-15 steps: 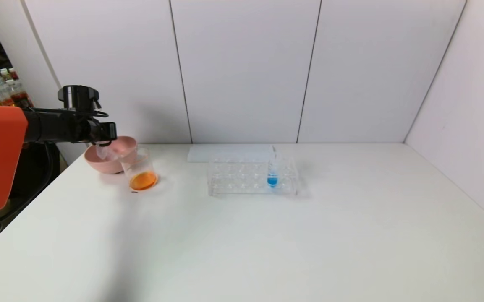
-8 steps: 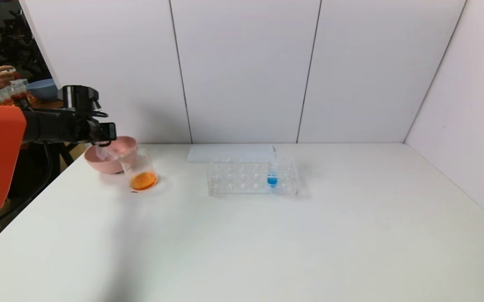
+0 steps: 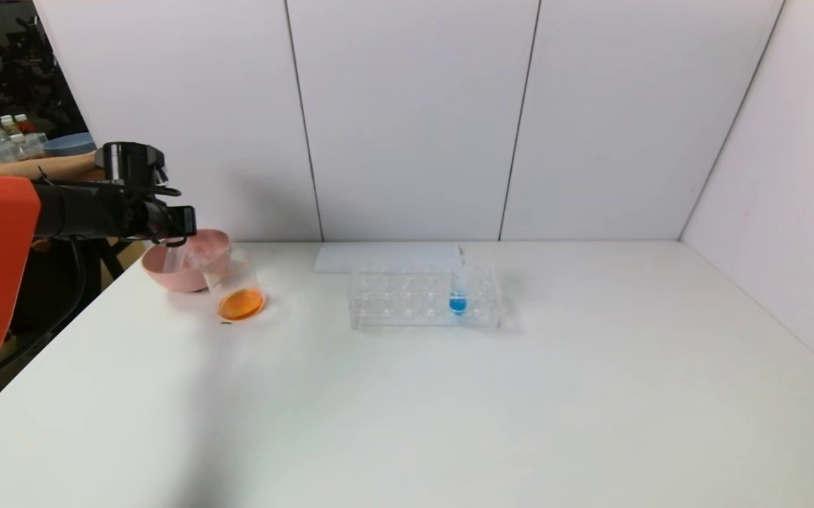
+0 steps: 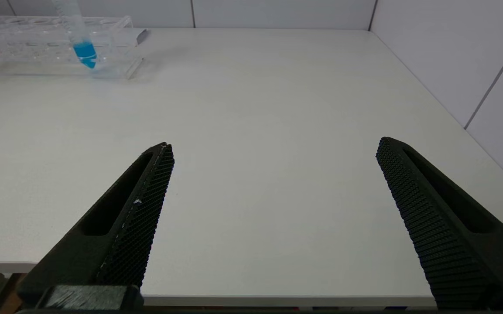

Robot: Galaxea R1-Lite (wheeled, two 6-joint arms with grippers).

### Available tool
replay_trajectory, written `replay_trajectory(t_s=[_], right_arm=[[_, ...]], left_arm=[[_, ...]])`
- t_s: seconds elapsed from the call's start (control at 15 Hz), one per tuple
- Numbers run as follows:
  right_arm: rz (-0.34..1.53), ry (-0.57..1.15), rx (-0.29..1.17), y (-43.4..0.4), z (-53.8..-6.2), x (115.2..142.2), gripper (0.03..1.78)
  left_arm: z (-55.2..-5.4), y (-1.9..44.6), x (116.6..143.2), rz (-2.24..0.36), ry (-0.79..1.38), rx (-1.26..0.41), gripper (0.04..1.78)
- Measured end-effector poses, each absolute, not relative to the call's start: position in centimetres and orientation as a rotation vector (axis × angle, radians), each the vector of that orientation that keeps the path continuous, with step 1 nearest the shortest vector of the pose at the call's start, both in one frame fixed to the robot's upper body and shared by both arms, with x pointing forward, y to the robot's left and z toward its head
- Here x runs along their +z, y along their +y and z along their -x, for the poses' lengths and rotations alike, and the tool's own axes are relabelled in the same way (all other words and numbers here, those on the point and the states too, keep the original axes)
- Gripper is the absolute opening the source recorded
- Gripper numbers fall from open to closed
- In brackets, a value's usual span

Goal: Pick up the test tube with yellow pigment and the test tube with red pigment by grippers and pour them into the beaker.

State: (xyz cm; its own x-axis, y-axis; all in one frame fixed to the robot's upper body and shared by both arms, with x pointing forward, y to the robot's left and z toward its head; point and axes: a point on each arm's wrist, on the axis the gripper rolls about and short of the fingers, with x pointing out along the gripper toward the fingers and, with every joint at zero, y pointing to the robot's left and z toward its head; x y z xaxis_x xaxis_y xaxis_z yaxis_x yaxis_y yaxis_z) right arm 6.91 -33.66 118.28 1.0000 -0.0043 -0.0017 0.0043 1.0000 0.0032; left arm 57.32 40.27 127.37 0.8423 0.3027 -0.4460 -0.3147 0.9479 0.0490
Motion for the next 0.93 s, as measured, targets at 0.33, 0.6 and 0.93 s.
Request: replay_trajectory(t_s=[0.33, 0.6, 0.93], right_arm=[[-0.003, 0.002, -0.004, -33.7, -6.9, 118.3, 1.7], [-0.003, 0.002, -0.005, -33.7, -6.9, 118.3, 1.7], [-0.003, 0.002, -0.005, -33.7, -6.9, 118.3, 1.7]], left_arm=[[-57.3, 40.3, 127.5, 0.027, 0.464, 0.327, 1.59], [-56.7, 40.1, 128.3, 0.025, 0.454, 0.324, 1.78], [-54.6, 39.6, 132.2, 0.003, 0.389, 0.319, 1.78]])
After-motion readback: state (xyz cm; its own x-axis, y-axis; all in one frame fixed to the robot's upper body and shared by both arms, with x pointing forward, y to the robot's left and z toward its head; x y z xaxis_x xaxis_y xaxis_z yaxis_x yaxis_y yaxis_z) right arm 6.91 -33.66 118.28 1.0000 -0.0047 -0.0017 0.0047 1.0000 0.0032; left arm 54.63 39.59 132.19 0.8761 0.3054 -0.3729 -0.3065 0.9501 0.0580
